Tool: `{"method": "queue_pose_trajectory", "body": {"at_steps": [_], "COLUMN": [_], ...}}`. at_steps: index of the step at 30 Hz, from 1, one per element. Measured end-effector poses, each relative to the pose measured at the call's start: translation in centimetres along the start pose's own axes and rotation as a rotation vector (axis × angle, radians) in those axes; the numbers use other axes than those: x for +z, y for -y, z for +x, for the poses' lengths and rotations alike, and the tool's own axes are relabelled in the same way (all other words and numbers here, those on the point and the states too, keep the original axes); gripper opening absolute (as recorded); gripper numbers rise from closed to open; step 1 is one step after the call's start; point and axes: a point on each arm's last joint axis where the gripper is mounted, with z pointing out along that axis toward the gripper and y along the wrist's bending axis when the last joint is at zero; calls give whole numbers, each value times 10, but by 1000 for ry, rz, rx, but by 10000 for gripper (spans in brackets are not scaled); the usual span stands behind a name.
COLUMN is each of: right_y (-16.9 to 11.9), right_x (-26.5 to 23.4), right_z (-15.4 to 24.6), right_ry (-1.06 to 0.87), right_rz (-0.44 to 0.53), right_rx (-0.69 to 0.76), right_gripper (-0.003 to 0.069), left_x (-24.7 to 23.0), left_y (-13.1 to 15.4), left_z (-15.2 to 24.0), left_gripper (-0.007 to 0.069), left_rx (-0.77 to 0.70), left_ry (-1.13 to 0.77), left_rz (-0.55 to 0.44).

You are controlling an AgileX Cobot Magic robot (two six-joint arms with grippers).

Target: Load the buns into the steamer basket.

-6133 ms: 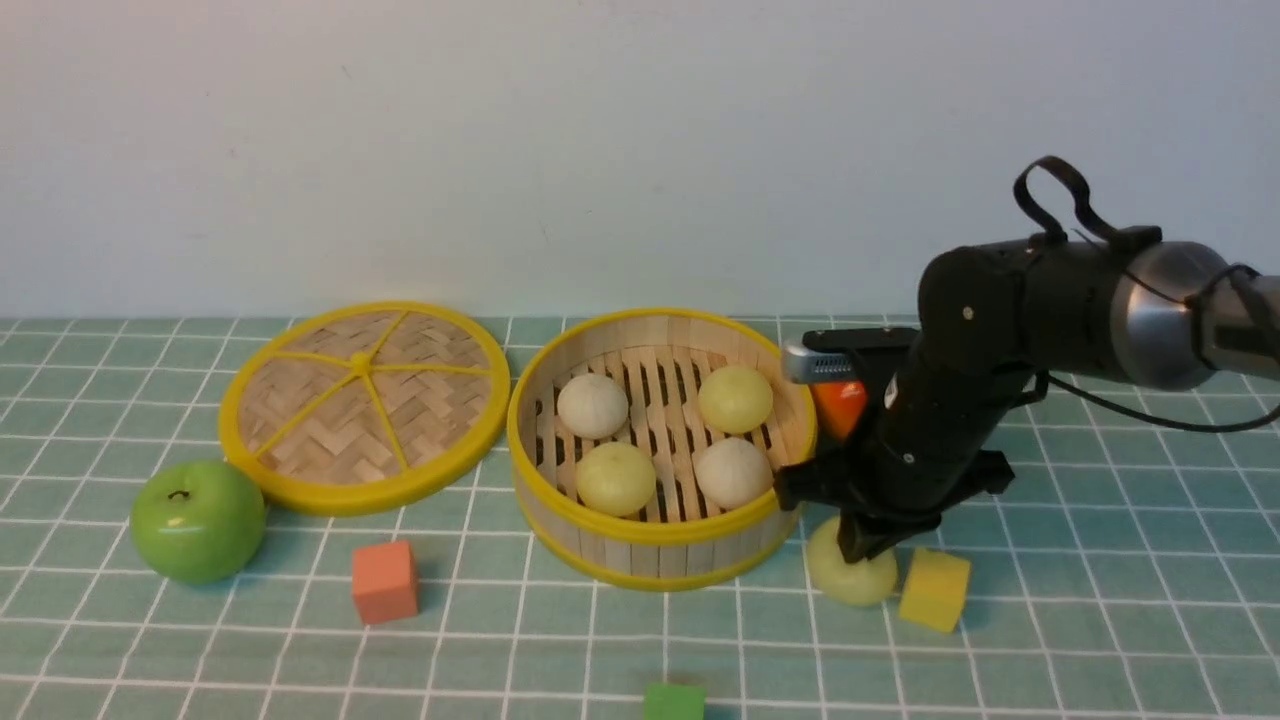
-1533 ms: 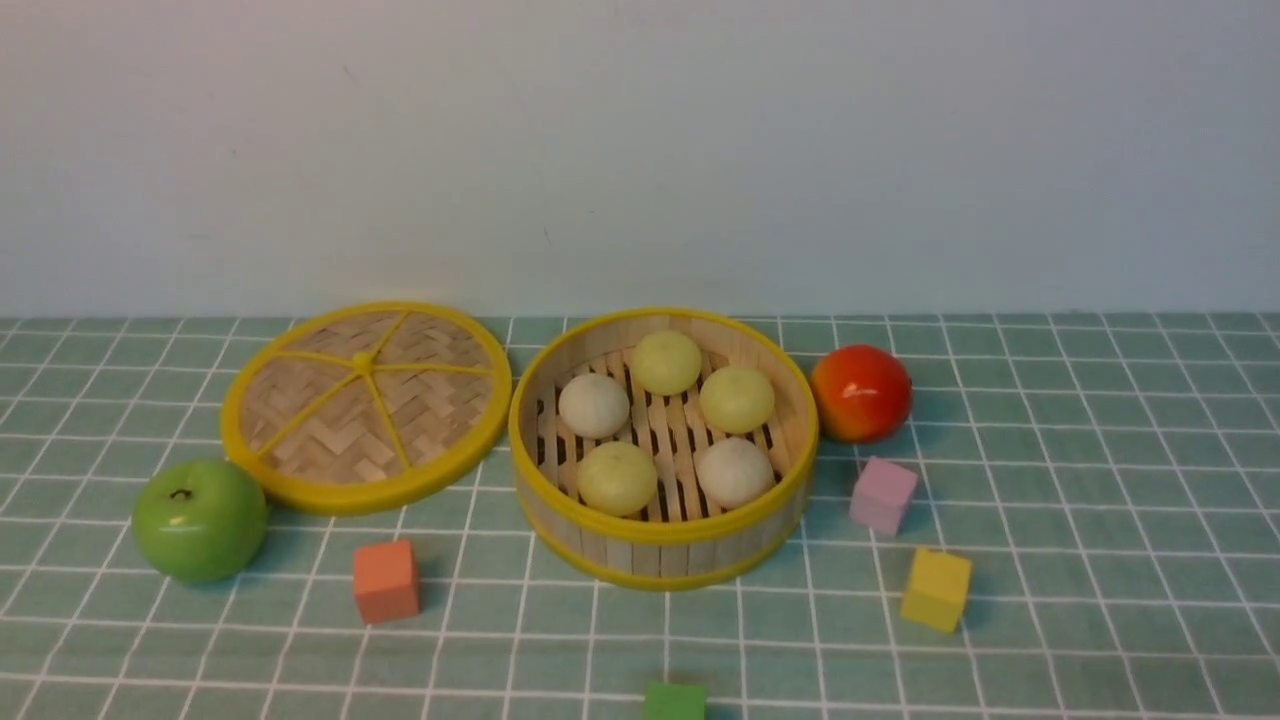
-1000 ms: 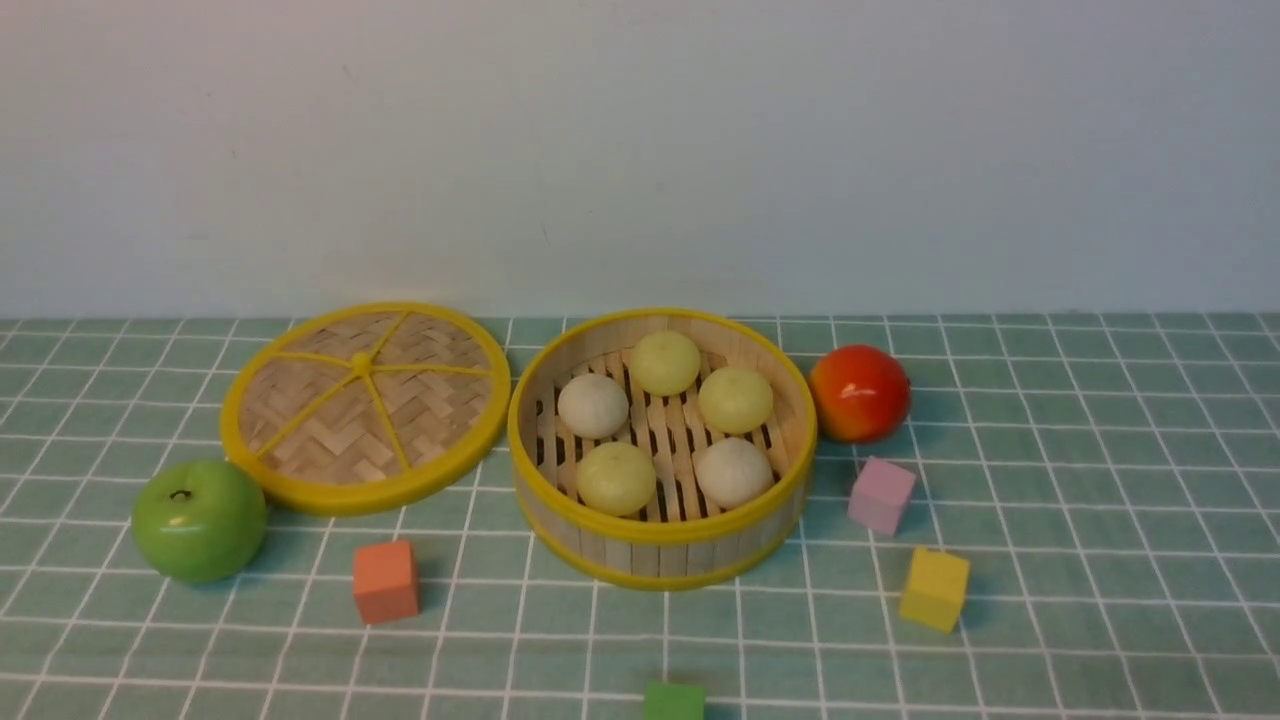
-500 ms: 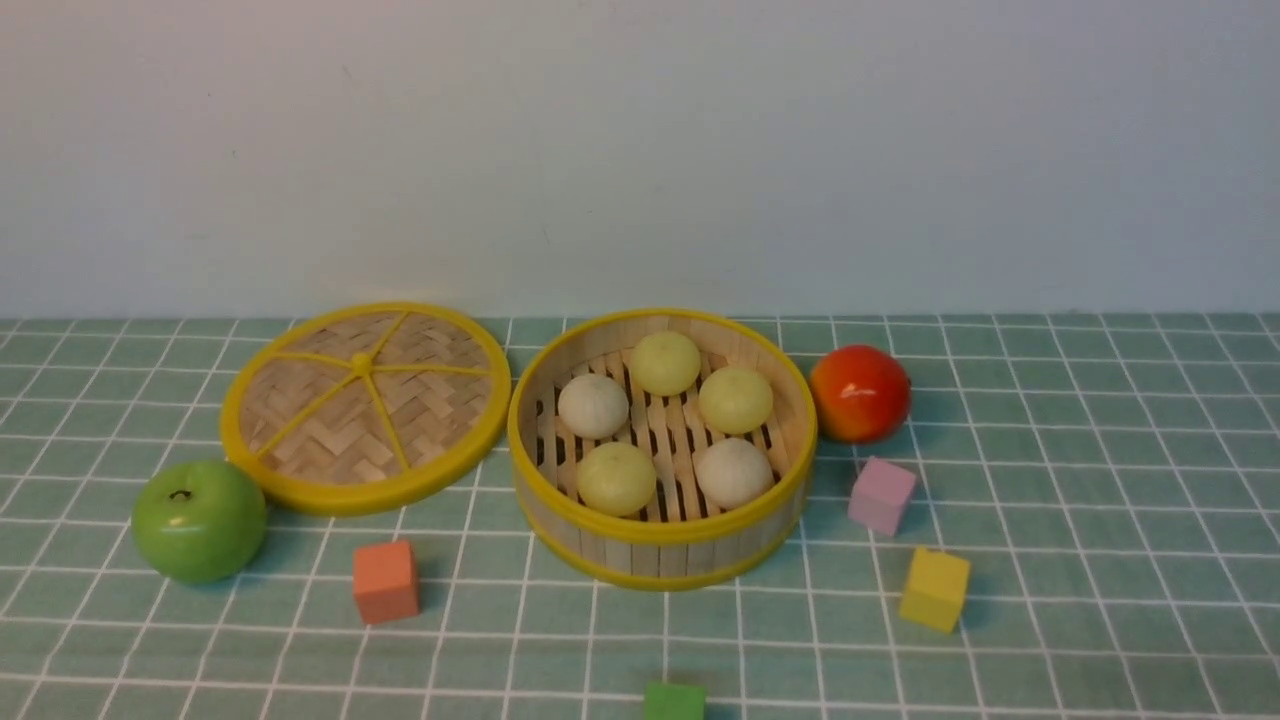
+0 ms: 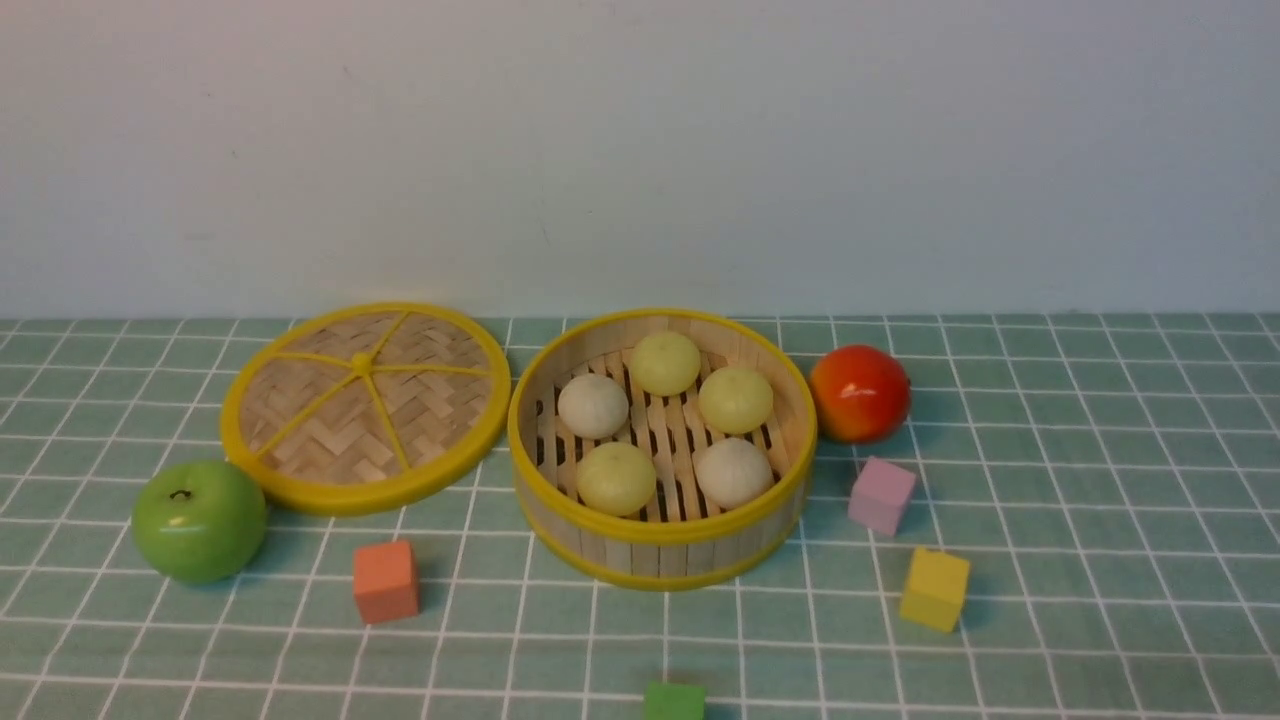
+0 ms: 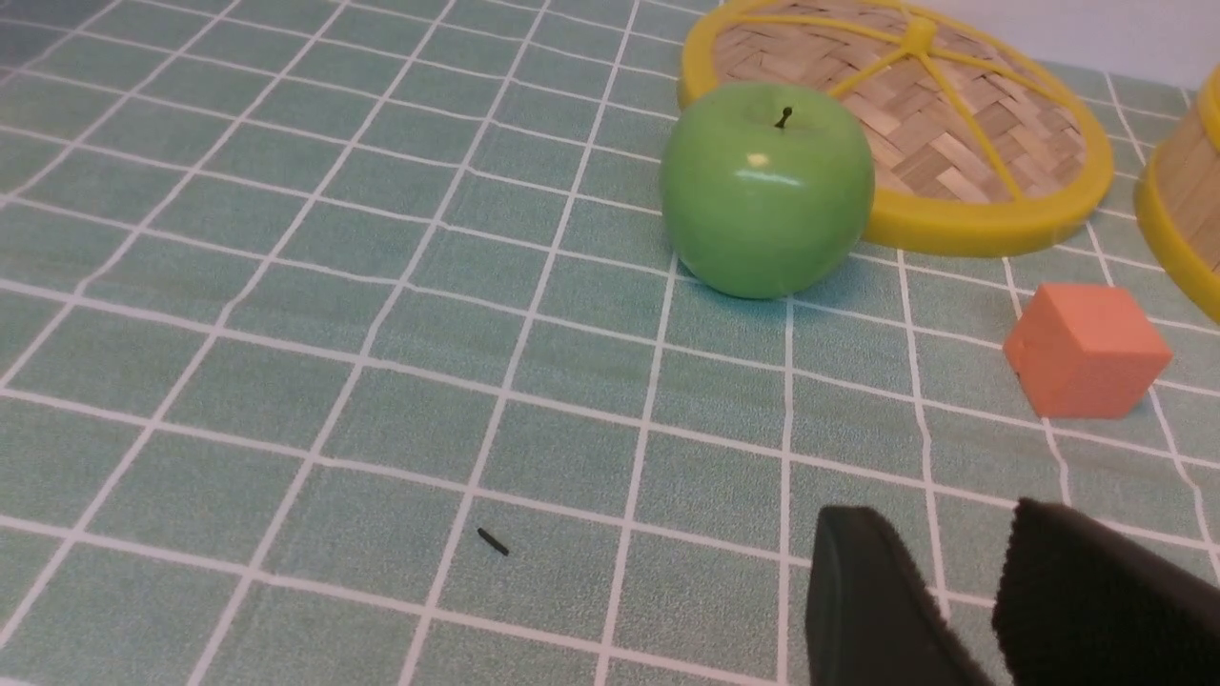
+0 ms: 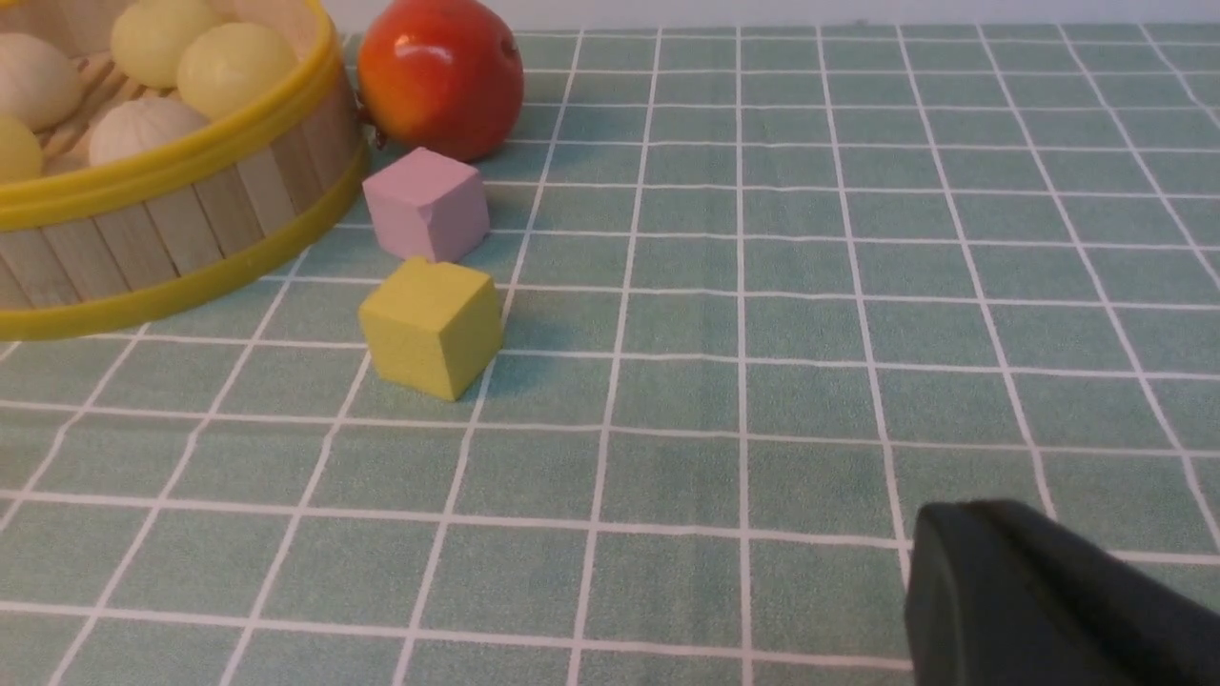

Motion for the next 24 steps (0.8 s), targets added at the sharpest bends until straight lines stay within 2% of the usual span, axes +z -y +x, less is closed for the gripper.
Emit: {"method": "queue_pose_trajectory", "body": {"at_steps": [24], "right_y": [0], "right_x": [0], "right_z": [0], "right_ry": [0], "right_rz": [0], "right_rx": [0], "right_gripper": [39], "left_x": [0], "left_y": [0], "left_z": [0], "left_gripper": [232], "left_rx": [0], "left_ry": [0], "left_rz": [0]}}
